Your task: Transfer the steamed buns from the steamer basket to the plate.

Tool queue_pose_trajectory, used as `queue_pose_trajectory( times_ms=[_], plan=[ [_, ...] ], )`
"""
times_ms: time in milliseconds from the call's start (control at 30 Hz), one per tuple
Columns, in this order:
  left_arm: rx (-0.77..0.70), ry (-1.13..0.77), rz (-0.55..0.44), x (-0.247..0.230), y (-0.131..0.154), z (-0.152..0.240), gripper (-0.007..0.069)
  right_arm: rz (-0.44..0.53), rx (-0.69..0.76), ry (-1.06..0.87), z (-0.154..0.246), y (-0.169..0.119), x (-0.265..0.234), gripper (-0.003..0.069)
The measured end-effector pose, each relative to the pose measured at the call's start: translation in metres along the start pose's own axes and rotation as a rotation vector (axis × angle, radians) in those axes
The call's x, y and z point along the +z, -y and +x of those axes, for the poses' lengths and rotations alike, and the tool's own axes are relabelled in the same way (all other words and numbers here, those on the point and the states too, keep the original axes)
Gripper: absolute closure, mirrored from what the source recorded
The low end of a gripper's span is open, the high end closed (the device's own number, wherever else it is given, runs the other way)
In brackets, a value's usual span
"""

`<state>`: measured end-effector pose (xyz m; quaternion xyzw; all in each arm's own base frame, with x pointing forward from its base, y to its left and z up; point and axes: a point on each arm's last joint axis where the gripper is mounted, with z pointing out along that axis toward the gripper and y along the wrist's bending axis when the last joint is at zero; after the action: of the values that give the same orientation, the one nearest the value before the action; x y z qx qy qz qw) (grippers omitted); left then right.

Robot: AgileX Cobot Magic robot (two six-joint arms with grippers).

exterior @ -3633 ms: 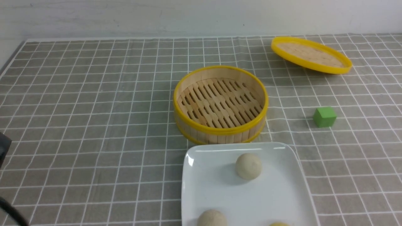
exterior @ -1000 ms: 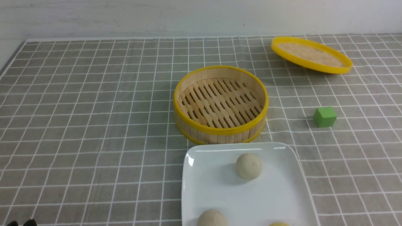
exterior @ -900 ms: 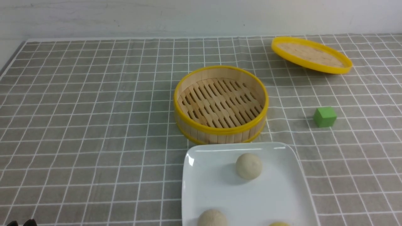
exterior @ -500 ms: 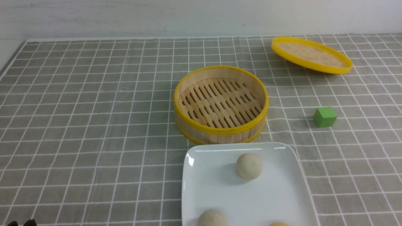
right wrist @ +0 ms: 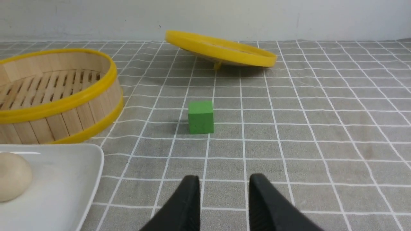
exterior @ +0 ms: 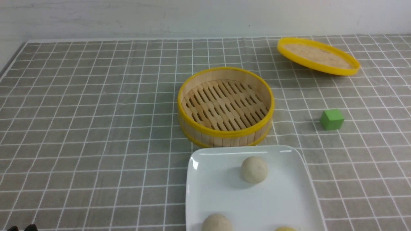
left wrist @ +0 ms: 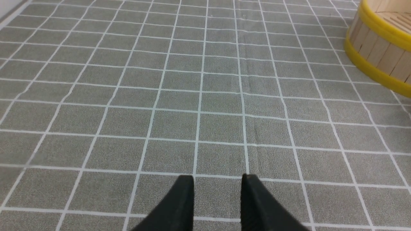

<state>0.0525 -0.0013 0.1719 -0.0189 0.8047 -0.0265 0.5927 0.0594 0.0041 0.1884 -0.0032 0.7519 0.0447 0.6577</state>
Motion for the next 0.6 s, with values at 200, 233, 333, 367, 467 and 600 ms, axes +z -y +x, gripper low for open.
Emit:
queue_pose_trajectory(
  times_ms=[200,233,333,367,467,600],
  plan=[
    [-0.001,0.000,0.000,0.000,0.000,0.000,0.0385,0.009,-0.049,-0.087,0.010,0.001,-0.004,0.0419],
    [0.000,0.000,0.000,0.000,0.000,0.000,0.0385,0.010,-0.051,-0.105,0.012,0.001,-0.004,0.0419],
    [0.000,0.000,0.000,0.000,0.000,0.000,0.0385,0.014,-0.055,-0.146,0.015,0.002,-0.004,0.0419],
    [0.000,0.000,0.000,0.000,0.000,0.000,0.0385,0.016,-0.055,-0.164,0.017,0.002,-0.005,0.0419],
    [0.000,0.000,0.000,0.000,0.000,0.000,0.0385,0.019,-0.061,-0.185,0.018,0.002,-0.005,0.0419],
    [0.000,0.000,0.000,0.000,0.000,0.000,0.0385,0.024,-0.075,-0.193,0.018,0.003,-0.006,0.0419]
  ],
)
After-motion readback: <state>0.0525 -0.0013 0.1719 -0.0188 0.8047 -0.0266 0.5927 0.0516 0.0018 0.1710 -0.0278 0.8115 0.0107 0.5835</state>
